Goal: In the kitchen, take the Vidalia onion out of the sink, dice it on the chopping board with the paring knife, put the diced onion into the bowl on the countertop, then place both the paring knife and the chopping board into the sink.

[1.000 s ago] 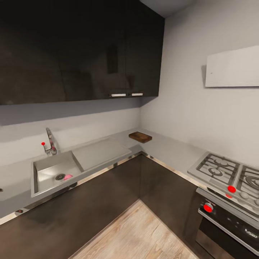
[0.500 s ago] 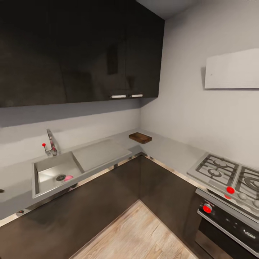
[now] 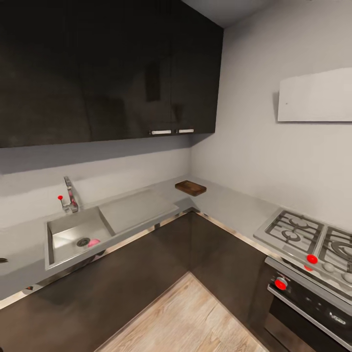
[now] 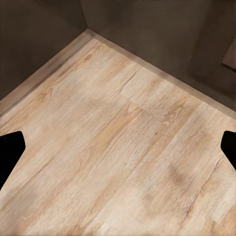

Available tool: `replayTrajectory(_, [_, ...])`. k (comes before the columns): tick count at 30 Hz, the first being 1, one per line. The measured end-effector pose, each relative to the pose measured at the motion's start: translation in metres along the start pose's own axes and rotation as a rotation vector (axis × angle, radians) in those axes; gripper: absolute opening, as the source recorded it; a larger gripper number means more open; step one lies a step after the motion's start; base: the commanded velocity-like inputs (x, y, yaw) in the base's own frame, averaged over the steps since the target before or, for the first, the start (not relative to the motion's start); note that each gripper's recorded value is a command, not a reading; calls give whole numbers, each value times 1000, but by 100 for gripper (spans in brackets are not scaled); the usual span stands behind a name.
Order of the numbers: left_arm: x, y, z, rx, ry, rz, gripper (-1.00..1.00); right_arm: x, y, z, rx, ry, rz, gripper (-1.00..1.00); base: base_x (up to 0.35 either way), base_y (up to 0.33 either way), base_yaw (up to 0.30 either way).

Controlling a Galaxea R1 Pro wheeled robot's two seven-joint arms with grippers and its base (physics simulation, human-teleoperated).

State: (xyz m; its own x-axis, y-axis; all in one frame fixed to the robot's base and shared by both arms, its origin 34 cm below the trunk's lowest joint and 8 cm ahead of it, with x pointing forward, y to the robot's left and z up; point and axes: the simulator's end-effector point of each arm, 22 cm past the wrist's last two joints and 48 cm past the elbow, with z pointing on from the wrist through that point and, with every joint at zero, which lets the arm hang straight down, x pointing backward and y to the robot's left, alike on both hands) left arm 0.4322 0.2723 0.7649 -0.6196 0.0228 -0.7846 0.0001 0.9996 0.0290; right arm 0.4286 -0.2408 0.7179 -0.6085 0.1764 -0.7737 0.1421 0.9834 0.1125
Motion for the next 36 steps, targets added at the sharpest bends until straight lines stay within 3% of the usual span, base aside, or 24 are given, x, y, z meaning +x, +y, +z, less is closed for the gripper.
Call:
replayTrajectory(4, [19,-2,-39,4,1,5,100,0,-1,0,1,-1,-1,100,0,0,0])
replayTrajectory(10, [18,-3,-67,7,-18,5,100,0,-1,0,2,0,-2,100,0,0,0])
replayTrajectory(20, [54,-2,-74,5,57,0,100,-1,0,0,-1,-3,-4,100,36,0,0])
replayTrajectory(36, [81,-3,-78,2,113,-5,100,-2,1,0,-12,-10,-19,100,330,0,0])
